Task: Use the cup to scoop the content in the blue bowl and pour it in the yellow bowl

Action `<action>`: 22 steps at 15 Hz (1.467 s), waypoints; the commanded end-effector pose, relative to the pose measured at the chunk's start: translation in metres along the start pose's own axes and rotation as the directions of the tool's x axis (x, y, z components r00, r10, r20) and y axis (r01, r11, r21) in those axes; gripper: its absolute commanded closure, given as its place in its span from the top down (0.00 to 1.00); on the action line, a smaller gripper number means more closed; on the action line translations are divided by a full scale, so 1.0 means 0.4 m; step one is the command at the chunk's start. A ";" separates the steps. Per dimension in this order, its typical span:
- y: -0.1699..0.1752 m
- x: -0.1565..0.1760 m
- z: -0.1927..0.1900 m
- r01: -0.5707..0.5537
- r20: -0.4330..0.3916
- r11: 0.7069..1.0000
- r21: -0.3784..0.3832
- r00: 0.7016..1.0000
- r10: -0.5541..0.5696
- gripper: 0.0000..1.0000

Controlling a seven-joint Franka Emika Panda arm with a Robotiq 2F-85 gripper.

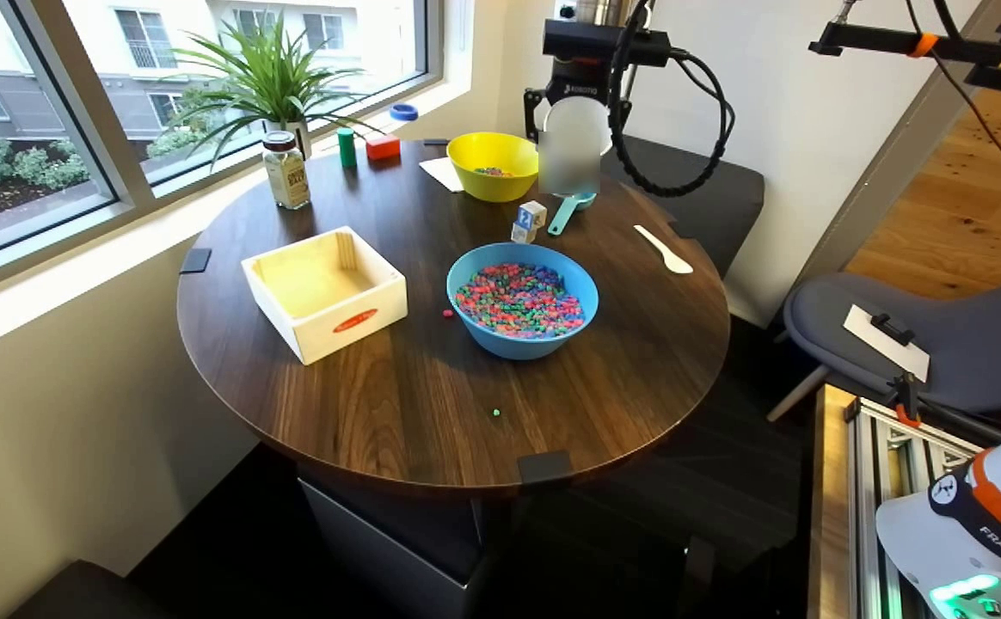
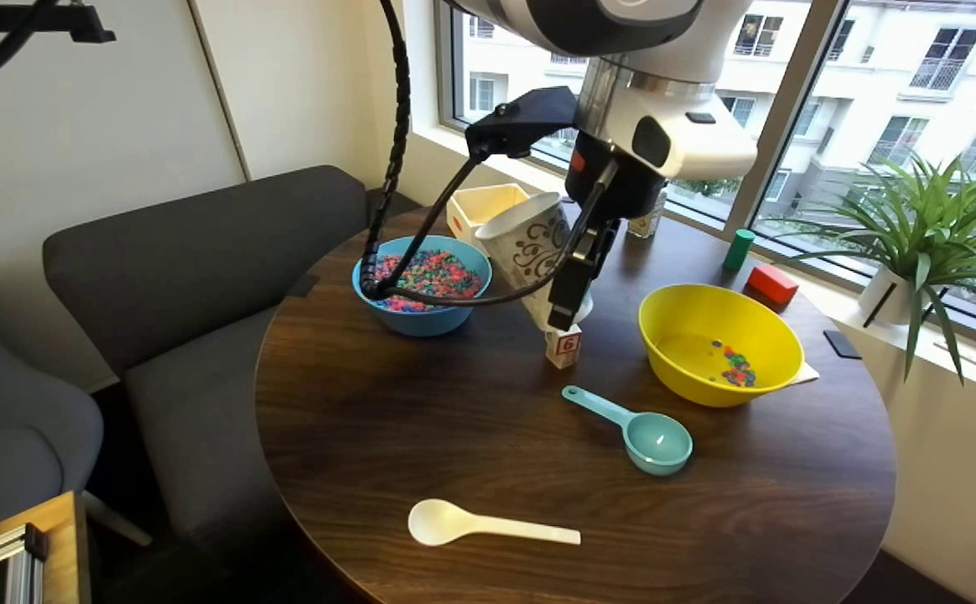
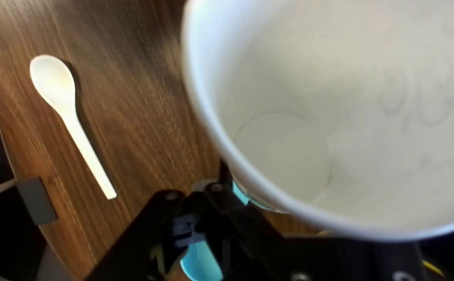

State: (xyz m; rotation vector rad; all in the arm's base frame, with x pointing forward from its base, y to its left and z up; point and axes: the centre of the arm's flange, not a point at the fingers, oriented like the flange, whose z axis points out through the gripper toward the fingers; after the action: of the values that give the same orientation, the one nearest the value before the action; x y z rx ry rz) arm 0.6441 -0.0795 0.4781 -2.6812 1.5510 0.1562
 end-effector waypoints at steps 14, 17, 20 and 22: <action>0.127 -0.034 0.209 0.083 0.359 0.982 -0.171 0.933 -0.016 0.38; 0.129 -0.025 0.254 0.105 0.338 0.979 -0.172 0.940 -0.042 0.38; 0.124 -0.022 0.290 0.116 0.310 0.978 -0.173 0.949 -0.057 0.38; 0.119 -0.022 0.308 0.115 0.304 0.978 -0.172 0.951 -0.058 0.38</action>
State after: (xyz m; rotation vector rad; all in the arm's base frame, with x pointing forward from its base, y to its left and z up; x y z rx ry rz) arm 0.5955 -0.0892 0.3716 -2.6652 1.3989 0.7308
